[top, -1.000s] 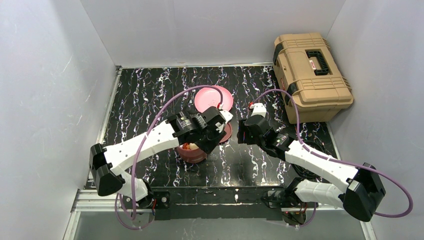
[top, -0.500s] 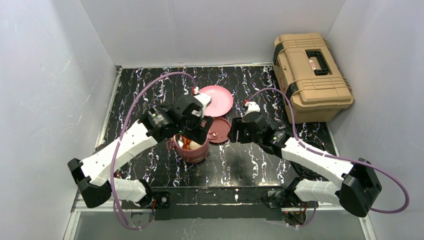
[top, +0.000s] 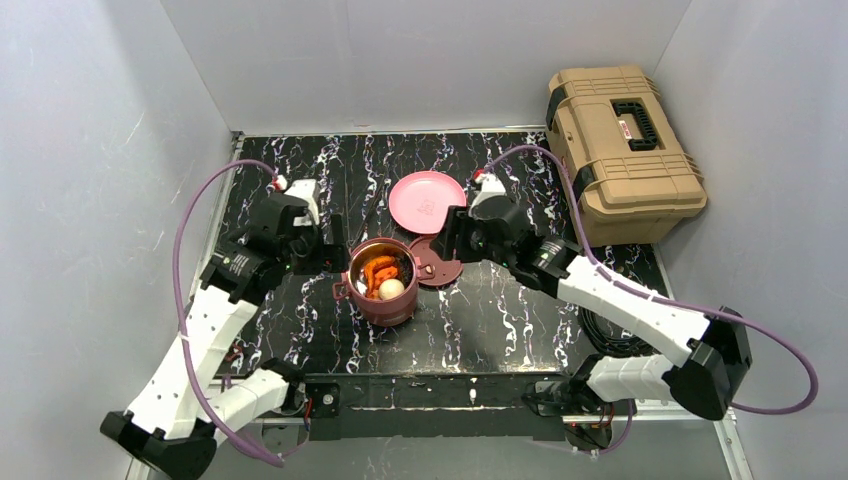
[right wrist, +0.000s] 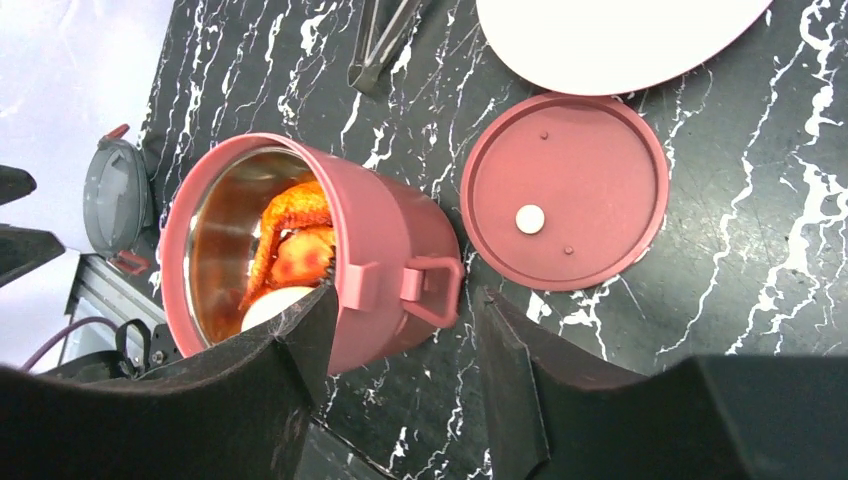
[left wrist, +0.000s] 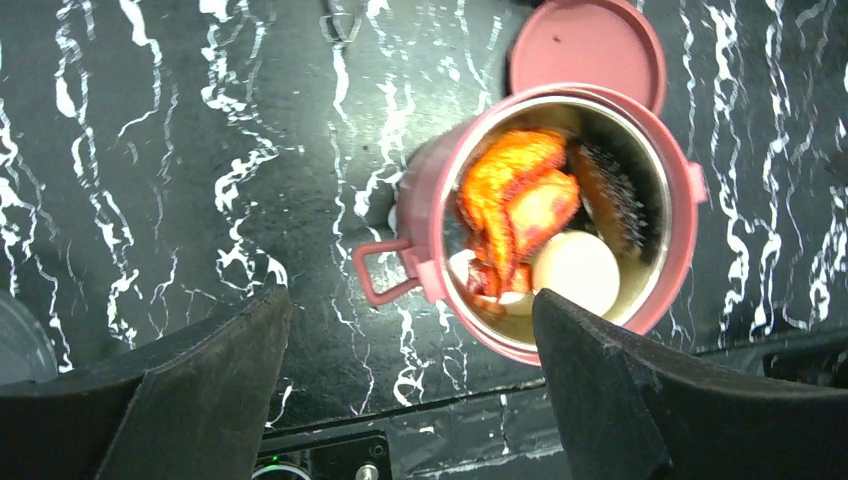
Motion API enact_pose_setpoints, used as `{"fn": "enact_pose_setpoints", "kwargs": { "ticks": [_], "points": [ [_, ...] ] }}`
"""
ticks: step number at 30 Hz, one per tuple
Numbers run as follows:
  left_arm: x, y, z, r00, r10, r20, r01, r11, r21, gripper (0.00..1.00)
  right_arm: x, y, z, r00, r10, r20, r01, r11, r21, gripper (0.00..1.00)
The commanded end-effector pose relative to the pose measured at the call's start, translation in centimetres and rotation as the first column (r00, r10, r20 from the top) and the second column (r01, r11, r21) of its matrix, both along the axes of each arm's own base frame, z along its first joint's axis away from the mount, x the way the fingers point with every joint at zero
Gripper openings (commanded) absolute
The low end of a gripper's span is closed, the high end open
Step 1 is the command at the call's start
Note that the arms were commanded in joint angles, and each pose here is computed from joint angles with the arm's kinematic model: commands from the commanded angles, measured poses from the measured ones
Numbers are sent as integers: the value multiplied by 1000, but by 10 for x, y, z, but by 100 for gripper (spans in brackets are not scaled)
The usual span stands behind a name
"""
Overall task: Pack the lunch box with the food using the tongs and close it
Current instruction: Place the packing box into the packing box, then close the fastener on the packing box.
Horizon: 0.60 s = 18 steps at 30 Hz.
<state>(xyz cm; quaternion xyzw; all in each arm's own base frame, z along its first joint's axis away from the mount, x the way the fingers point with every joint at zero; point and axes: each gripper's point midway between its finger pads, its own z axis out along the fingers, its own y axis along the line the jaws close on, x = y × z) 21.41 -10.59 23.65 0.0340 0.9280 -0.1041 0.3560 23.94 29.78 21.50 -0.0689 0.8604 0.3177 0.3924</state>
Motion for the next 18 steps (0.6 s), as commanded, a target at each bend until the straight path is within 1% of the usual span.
{"fn": "enact_pose_setpoints", "kwargs": {
  "ticks": [1,3,6,12,15,18],
  "points": [
    [9,27,-6,986,159,43,-157,987,-35,91,1,17,17,999,-21,24,22,998,-58,60],
    [16,44,-12,969,232,87,-231,973,-18,93,1,19,15,999,-37,27,40,991,-131,59],
    [20,57,-19,954,280,109,-282,959,1,94,-1,27,13,999,-38,39,45,978,-202,59],
    [23,57,-29,966,234,113,-239,970,36,95,-3,38,0,998,-36,50,50,945,-322,59],
    [23,59,-35,968,222,117,-230,971,58,95,-3,44,-7,999,-29,38,41,934,-354,58],
    [21,59,-46,971,210,112,-219,973,70,96,-3,50,-12,999,-21,28,30,926,-377,55]
  ]
}}
